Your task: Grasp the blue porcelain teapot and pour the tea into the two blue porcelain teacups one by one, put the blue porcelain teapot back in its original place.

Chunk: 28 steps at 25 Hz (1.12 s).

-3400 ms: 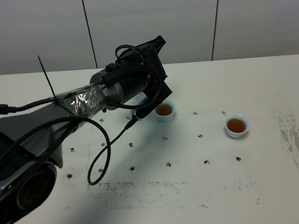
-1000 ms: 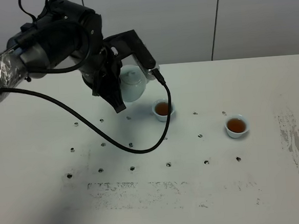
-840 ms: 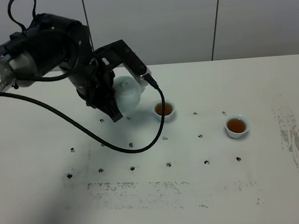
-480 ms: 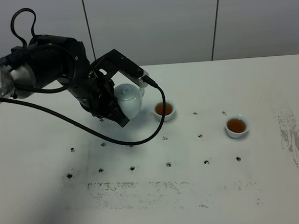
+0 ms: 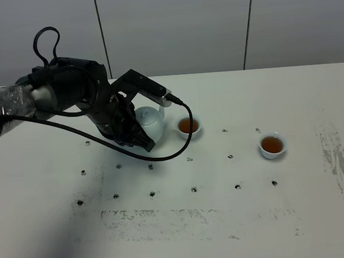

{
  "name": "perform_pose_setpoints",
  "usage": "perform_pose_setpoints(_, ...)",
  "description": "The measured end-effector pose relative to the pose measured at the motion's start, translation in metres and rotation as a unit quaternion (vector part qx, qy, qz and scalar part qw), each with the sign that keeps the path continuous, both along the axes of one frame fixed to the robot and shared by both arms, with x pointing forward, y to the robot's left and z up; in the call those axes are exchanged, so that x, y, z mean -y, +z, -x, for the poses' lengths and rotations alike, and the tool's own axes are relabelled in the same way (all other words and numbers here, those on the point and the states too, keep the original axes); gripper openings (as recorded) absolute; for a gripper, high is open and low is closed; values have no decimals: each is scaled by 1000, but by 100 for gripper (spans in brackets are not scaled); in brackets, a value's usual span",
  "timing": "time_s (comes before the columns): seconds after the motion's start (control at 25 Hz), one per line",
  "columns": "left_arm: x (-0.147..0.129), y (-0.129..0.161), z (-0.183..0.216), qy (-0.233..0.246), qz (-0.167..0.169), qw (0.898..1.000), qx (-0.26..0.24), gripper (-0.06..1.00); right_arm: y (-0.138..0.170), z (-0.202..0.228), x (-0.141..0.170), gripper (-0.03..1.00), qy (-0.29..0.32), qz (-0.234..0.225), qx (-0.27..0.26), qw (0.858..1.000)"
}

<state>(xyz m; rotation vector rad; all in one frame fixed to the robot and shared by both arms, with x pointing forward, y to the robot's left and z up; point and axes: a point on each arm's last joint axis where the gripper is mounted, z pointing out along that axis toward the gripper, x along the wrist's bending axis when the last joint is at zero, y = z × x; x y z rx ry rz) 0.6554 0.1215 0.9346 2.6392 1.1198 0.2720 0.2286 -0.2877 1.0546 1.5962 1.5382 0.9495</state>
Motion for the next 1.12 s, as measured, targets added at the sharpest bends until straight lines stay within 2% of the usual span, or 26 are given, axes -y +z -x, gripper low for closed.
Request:
perform_pose_setpoints(0.2,1,-12,0,7,2,1000,-15,12,0,0,0,21,0,0,0,1000)
perform_pose_setpoints(0.48,0,-11,-1,14,4,1000,-16,12,0,0,0,21,0,0,0,1000)
perform_pose_setpoints(0.6,-1,-1,0,14,7,1000,-7,12,0,0,0,21,0,0,0,1000)
perform_pose_setpoints(0.92,-11,58,15,9,-4,1000,21,12,0,0,0,21,0,0,0,1000)
perform_pose_setpoints(1.12,-14,65,19,30,-8,999,10,12,0,0,0,21,0,0,0,1000)
